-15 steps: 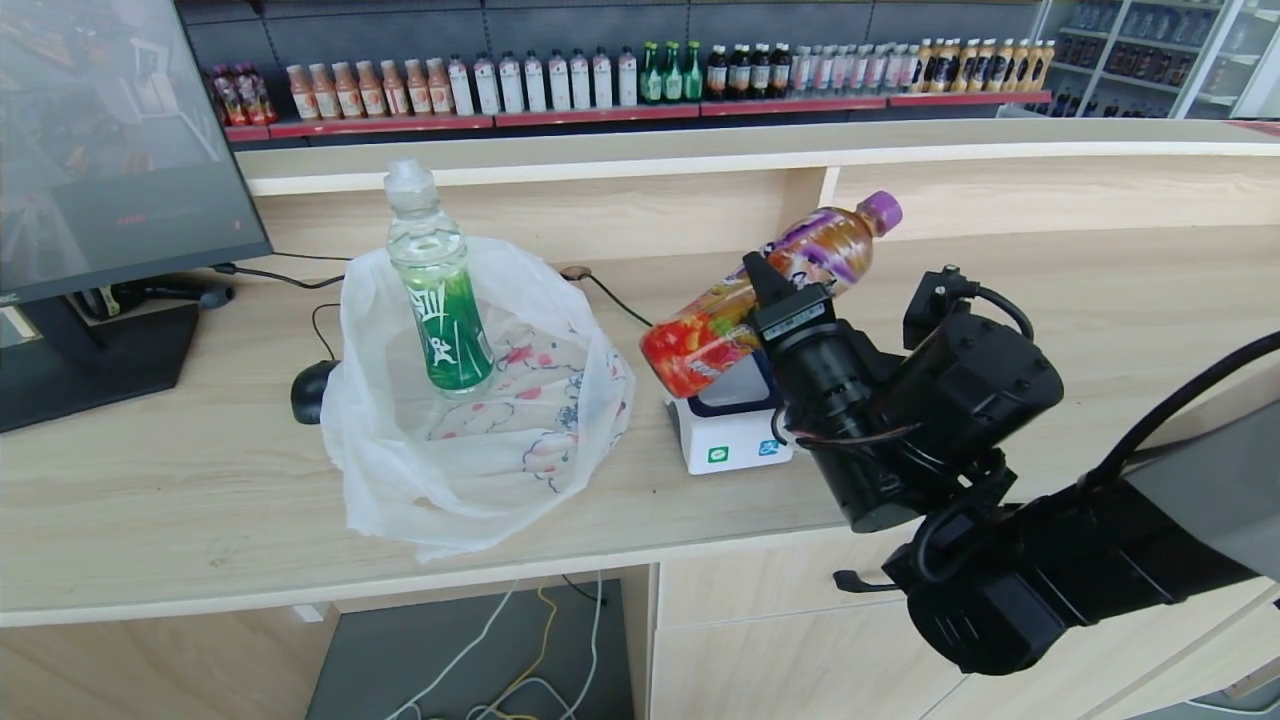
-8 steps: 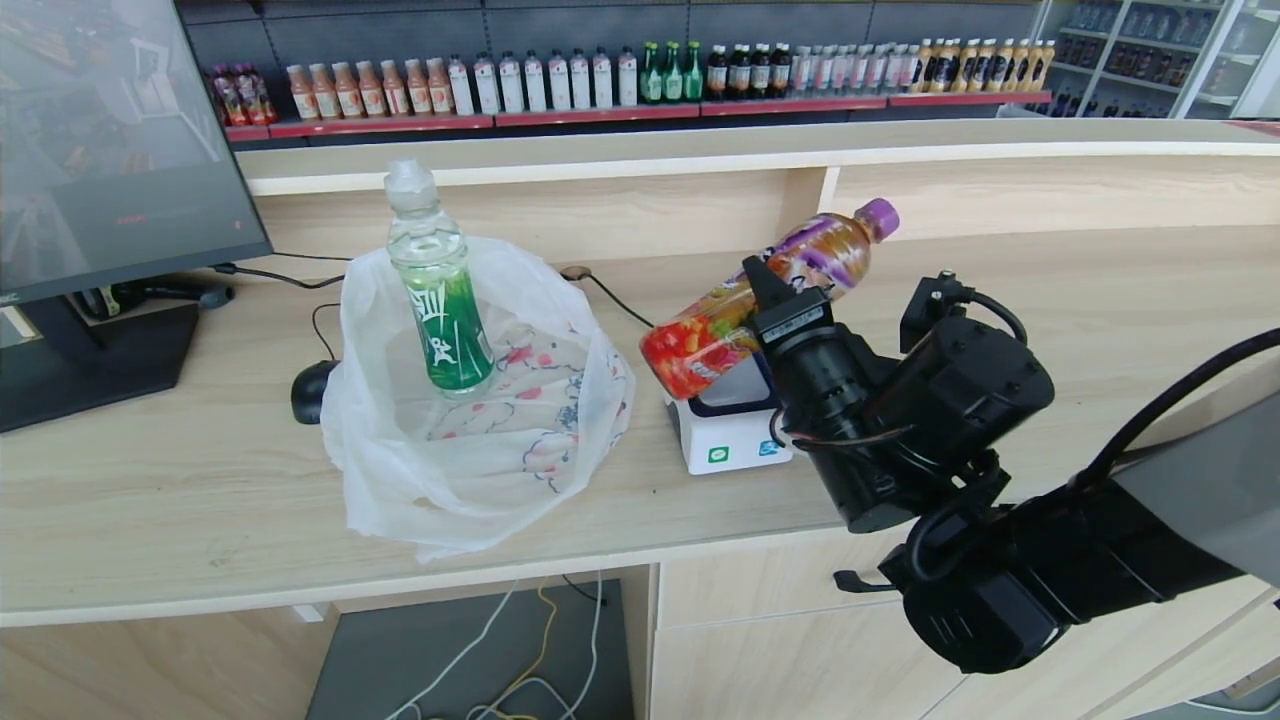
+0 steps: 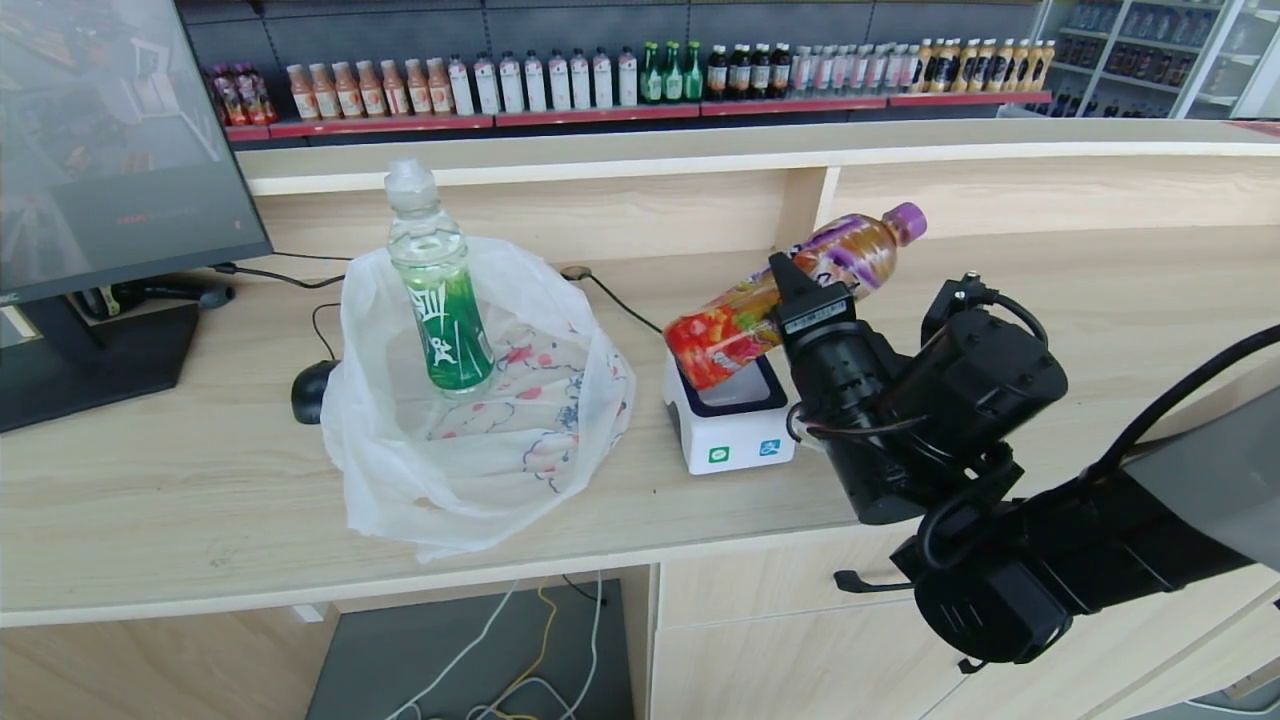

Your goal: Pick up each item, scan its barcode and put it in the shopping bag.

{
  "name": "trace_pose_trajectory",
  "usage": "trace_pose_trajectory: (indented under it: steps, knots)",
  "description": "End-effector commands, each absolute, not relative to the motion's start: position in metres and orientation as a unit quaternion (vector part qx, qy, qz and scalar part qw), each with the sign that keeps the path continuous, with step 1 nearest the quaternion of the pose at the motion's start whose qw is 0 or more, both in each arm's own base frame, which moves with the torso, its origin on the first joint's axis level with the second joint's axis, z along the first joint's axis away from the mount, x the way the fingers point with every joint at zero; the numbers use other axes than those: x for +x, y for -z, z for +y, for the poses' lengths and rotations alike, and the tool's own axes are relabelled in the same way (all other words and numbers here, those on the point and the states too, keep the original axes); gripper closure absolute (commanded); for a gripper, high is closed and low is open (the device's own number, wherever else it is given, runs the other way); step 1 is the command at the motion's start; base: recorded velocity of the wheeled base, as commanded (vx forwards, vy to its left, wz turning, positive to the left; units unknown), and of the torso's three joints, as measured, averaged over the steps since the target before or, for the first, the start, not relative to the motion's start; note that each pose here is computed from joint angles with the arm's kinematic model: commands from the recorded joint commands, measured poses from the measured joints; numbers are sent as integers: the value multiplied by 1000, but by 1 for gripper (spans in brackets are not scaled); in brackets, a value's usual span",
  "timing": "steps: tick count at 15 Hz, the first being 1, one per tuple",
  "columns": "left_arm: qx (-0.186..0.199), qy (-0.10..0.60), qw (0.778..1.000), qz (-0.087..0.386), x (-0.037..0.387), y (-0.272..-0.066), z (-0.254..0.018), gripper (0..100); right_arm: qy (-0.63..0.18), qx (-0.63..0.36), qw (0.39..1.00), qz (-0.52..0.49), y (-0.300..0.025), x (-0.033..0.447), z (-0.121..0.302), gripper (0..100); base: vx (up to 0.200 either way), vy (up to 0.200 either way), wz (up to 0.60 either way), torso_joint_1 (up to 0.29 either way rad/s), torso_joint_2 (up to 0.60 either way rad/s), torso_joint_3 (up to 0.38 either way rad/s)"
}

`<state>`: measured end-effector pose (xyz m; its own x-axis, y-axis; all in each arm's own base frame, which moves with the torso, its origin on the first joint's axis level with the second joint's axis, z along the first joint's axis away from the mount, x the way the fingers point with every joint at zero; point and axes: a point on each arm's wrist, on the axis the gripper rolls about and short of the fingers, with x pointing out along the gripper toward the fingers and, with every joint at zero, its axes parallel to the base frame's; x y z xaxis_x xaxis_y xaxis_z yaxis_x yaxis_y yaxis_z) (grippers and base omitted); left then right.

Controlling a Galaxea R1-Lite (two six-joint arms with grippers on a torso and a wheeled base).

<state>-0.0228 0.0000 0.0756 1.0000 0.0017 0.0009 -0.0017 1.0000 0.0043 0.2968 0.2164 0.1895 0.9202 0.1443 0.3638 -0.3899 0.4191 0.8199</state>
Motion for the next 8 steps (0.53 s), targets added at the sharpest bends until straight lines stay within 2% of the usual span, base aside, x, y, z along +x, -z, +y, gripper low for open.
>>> trace_pose_trajectory:
  steps: [1,8]
  knots:
    - [2,-1,1000,-1,-23,-76,0,0,-157,514,834,-122,-190,298,213,100,0,0,0,0,0,0]
    - [2,-1,1000,-1,-23,-76,0,0,-158,515,833,-124,-192,298,213,100,0,0,0,0,0,0]
